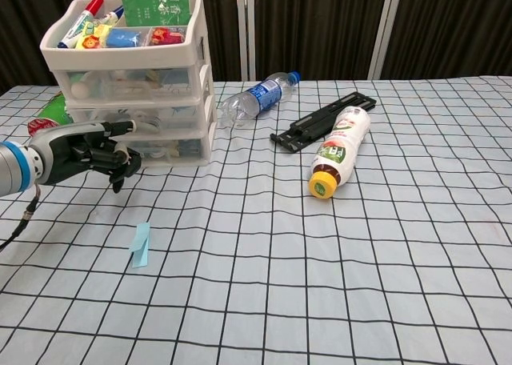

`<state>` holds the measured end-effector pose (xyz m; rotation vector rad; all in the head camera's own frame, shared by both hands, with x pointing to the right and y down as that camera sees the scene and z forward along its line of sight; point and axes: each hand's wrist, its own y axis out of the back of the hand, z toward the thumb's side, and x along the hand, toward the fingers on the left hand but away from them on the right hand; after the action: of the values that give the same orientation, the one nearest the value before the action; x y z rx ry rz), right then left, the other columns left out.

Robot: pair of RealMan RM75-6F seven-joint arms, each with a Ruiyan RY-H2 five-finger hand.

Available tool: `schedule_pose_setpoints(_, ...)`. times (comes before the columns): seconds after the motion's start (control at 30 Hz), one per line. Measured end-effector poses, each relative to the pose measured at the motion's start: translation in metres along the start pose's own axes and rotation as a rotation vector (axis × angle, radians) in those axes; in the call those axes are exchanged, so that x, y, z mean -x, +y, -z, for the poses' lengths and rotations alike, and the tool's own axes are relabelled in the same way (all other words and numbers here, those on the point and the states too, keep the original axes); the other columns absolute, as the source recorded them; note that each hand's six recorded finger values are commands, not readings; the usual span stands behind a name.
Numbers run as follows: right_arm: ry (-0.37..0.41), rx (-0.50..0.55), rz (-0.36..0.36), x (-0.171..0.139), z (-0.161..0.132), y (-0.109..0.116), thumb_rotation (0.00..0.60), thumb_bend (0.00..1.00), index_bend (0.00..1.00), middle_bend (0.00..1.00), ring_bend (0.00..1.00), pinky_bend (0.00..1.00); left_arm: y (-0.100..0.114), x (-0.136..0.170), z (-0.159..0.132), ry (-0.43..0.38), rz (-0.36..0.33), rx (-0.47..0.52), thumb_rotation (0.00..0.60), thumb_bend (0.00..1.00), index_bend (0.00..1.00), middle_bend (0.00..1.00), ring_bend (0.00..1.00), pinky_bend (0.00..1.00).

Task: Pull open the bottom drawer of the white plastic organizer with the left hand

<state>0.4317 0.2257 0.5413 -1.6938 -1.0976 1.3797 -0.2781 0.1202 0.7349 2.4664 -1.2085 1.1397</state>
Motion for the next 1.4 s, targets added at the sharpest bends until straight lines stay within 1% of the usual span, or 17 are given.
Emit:
schedule_pose_setpoints(0.17, 0.001, 0.000, 0.000, 0.000, -0.001, 0.000, 0.600, 0.03, 0.04, 0.00, 0.00, 0.00, -0.003, 0.006, 0.006, -0.001, 0.016, 0.019, 0.600, 1.00, 0.15, 0.68, 0.72, 0.60)
schedule_pose_setpoints(0.37, 0.000, 0.000, 0.002, 0.000, 0.000, 0.000, 0.600, 0.03, 0.04, 0.00, 0.00, 0.00, -0.004, 0.010, 0.014, 0.004, 0.019, 0.025, 0.600, 1.00, 0.16, 0.68, 0.72, 0.60)
schedule_pose_setpoints(0.43, -0.002, 0.001, 0.001, 0.000, 0.000, 0.000, 0.600, 0.03, 0.04, 0.00, 0.00, 0.00, -0.004, 0.012, 0.014, -0.008, 0.016, 0.023, 0.600, 1.00, 0.15, 0.68, 0.72, 0.60)
schedule_pose_setpoints(0.53, -0.002, 0.000, -0.001, 0.000, 0.000, 0.000, 0.600, 0.03, 0.04, 0.00, 0.00, 0.00, -0.004, 0.016, 0.015, -0.020, 0.018, 0.025, 0.600, 1.00, 0.10, 0.68, 0.72, 0.60)
schedule_pose_setpoints(0.6, -0.001, -0.001, -0.004, 0.000, -0.001, -0.001, 0.600, 0.03, 0.04, 0.00, 0.00, 0.00, -0.004, 0.017, 0.016, -0.020, 0.017, 0.042, 0.600, 1.00, 0.06, 0.68, 0.72, 0.60)
schedule_pose_setpoints(0.67, 0.002, -0.002, -0.005, 0.000, -0.002, -0.002, 0.600, 0.03, 0.04, 0.00, 0.00, 0.00, -0.003, 0.018, 0.017, -0.021, 0.013, 0.066, 0.600, 1.00, 0.04, 0.68, 0.72, 0.60)
schedule_pose_setpoints(0.93, 0.001, 0.000, -0.002, -0.001, -0.002, -0.001, 0.600, 0.03, 0.04, 0.00, 0.00, 0.00, -0.002, 0.016, 0.023, -0.020, 0.001, 0.178, 0.600, 1.00, 0.04, 0.68, 0.72, 0.60)
schedule_pose_setpoints(1.13, 0.003, 0.000, -0.004, 0.000, -0.002, -0.001, 0.600, 0.03, 0.04, 0.00, 0.00, 0.00, -0.004, 0.010, 0.020, -0.032, 0.017, 0.199, 0.600, 1.00, 0.07, 0.68, 0.72, 0.60)
schedule_pose_setpoints(1.27, 0.007, -0.003, -0.009, 0.000, -0.003, -0.002, 0.600, 0.03, 0.04, 0.00, 0.00, 0.00, -0.007, 0.006, 0.014, -0.046, 0.035, 0.190, 0.600, 1.00, 0.07, 0.68, 0.72, 0.60)
schedule_pose_setpoints(1.4, 0.006, -0.001, -0.008, 0.000, -0.003, -0.002, 0.600, 0.03, 0.04, 0.00, 0.00, 0.00, -0.010, 0.005, 0.011, -0.054, 0.042, 0.182, 0.600, 1.00, 0.05, 0.68, 0.72, 0.60)
